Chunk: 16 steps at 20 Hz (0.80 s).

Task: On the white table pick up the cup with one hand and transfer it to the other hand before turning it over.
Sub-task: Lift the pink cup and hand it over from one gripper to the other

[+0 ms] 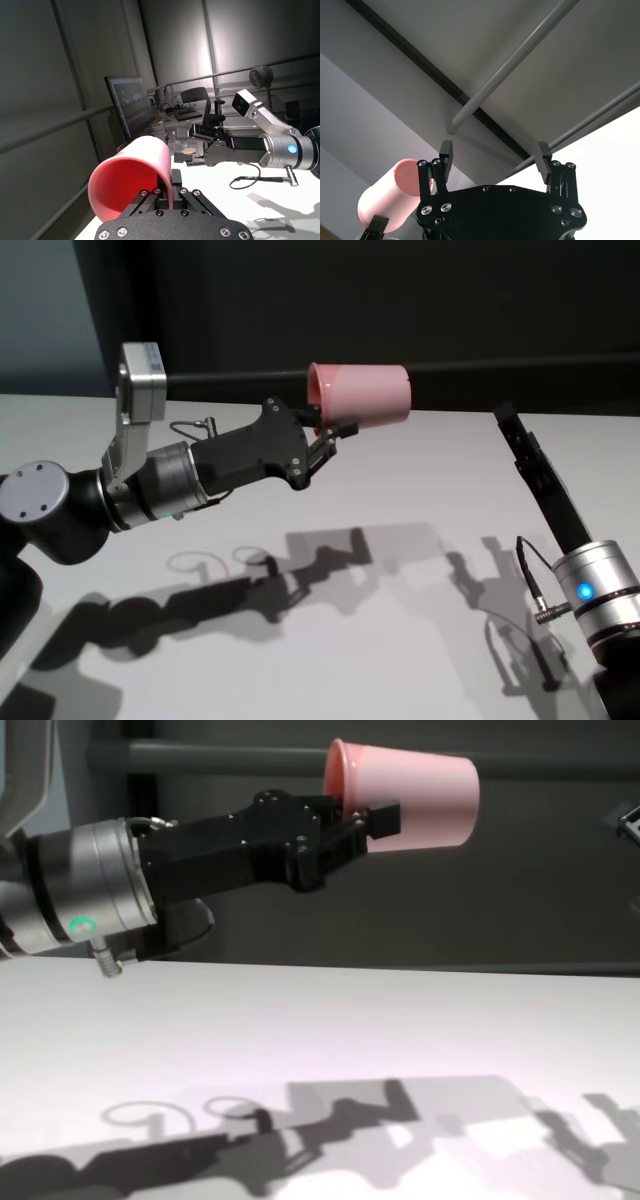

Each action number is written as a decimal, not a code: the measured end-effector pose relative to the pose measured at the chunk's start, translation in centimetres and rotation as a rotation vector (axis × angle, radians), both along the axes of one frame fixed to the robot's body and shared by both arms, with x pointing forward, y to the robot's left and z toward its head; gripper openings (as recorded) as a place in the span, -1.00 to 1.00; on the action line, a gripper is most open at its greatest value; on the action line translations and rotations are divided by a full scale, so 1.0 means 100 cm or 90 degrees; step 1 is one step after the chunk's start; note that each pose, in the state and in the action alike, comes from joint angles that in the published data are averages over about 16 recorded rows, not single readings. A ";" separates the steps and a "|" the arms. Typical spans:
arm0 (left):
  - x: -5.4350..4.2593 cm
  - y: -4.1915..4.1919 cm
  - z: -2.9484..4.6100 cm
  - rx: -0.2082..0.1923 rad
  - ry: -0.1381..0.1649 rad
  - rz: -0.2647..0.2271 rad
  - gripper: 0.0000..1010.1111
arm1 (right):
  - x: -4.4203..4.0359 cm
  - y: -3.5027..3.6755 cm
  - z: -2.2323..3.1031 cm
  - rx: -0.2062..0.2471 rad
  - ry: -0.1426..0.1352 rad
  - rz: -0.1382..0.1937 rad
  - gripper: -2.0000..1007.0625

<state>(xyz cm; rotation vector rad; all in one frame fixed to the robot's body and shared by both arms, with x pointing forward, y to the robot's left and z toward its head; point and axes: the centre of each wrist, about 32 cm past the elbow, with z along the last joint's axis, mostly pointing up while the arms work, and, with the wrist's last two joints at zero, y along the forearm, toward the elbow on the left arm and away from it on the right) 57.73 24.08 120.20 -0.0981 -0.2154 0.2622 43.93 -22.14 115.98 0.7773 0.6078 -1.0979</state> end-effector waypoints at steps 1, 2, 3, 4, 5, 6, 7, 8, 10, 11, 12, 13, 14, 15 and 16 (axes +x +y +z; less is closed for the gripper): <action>0.0000 0.0000 0.0000 0.000 0.000 0.000 -0.90 | 0.0001 -0.0001 0.0000 0.002 -0.001 0.002 0.99; 0.0000 0.0000 0.0000 0.000 0.000 0.000 -0.90 | 0.0001 -0.0002 0.0000 0.005 -0.001 0.005 0.99; 0.0000 0.0000 0.0000 0.000 0.000 0.000 -0.90 | 0.0002 -0.0003 0.0001 0.007 -0.002 0.007 0.99; 0.0000 0.0000 0.0000 0.000 0.000 0.000 -0.90 | 0.0002 -0.0003 0.0001 0.010 -0.003 0.009 0.99; 0.0000 0.0000 0.0000 0.000 0.000 0.000 -0.90 | 0.0003 -0.0002 0.0001 0.013 -0.004 0.012 0.99; 0.0000 0.0000 0.0000 0.000 0.000 0.000 -0.90 | 0.0003 -0.0002 0.0001 0.016 -0.005 0.014 0.99; 0.0000 0.0000 0.0000 0.000 0.000 0.000 -0.90 | 0.0004 -0.0001 0.0000 0.019 -0.006 0.017 0.99; 0.0000 0.0000 0.0000 0.000 0.000 0.000 -0.90 | 0.0005 0.0000 0.0000 0.021 -0.007 0.019 0.99; 0.0000 0.0000 0.0000 0.000 0.000 0.000 -0.90 | 0.0008 0.0001 0.0000 0.028 -0.008 0.024 0.99; 0.0000 0.0000 0.0000 0.000 0.000 0.000 -0.90 | 0.0009 0.0002 0.0000 0.031 -0.009 0.026 0.99; 0.0000 0.0000 0.0000 0.000 0.000 0.000 -0.90 | 0.0010 0.0003 0.0000 0.034 -0.009 0.028 0.99; 0.0000 0.0000 0.0000 0.000 0.000 0.000 -0.90 | 0.0011 0.0004 0.0000 0.037 -0.010 0.029 0.99; 0.0000 0.0000 0.0000 0.000 0.000 0.000 -0.90 | 0.0012 0.0006 0.0000 0.041 -0.011 0.031 0.99; 0.0000 0.0000 0.0000 0.000 0.000 0.000 -0.90 | 0.0013 0.0008 0.0001 0.044 -0.011 0.033 0.99; 0.0000 0.0000 0.0000 0.000 0.000 0.000 -0.90 | 0.0014 0.0011 0.0001 0.047 -0.012 0.035 0.99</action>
